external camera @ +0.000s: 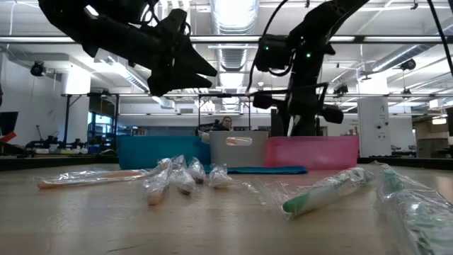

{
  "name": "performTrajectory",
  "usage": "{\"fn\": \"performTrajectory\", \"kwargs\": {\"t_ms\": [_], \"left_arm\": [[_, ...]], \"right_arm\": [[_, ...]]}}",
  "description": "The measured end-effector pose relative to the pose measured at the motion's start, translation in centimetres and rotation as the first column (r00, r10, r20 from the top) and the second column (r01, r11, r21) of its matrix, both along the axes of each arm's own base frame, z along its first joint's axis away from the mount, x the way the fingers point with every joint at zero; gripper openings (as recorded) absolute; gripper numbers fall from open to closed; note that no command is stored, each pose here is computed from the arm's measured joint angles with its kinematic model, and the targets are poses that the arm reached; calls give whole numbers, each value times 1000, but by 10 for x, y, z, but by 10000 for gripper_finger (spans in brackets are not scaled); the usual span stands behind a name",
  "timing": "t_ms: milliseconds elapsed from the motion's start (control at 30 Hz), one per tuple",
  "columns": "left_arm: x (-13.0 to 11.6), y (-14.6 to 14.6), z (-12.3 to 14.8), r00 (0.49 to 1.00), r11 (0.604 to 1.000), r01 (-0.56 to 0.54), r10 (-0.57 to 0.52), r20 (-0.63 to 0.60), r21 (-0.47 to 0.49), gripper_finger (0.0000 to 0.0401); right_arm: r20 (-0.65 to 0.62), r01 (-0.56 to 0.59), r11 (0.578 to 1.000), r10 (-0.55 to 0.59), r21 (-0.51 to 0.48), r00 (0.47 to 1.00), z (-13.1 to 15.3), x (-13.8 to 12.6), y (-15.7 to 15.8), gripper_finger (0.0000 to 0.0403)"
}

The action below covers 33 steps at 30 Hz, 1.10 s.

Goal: Pick & Place Toothbrushes
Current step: Put the right purple toothbrush into the pink bin

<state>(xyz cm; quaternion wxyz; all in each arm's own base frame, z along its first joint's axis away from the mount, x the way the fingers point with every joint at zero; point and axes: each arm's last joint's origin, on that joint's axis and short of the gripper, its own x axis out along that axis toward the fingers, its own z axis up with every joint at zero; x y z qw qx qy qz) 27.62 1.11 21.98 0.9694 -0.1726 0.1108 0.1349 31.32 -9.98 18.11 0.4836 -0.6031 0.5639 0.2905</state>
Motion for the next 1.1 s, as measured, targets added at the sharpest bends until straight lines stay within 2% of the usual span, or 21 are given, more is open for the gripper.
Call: {"fn": "performTrajectory", "kwargs": {"t_ms": [267, 533, 1100], "left_arm": [[0, 0, -1, 1000, 1000, 8, -8, -9, -2, 179], [0, 0, -1, 1000, 1000, 8, -8, -10, -2, 179], [0, 0, -1, 1000, 1000, 9, -9, -10, 2, 179]], "right_arm": [[-27, -19, 995, 22, 94, 999, -12, 7, 0, 22], [-57, -6, 993, 13, 122, 998, -24, 7, -3, 27], [-31, 44, 993, -41, 112, 999, -22, 8, -3, 138]]}}
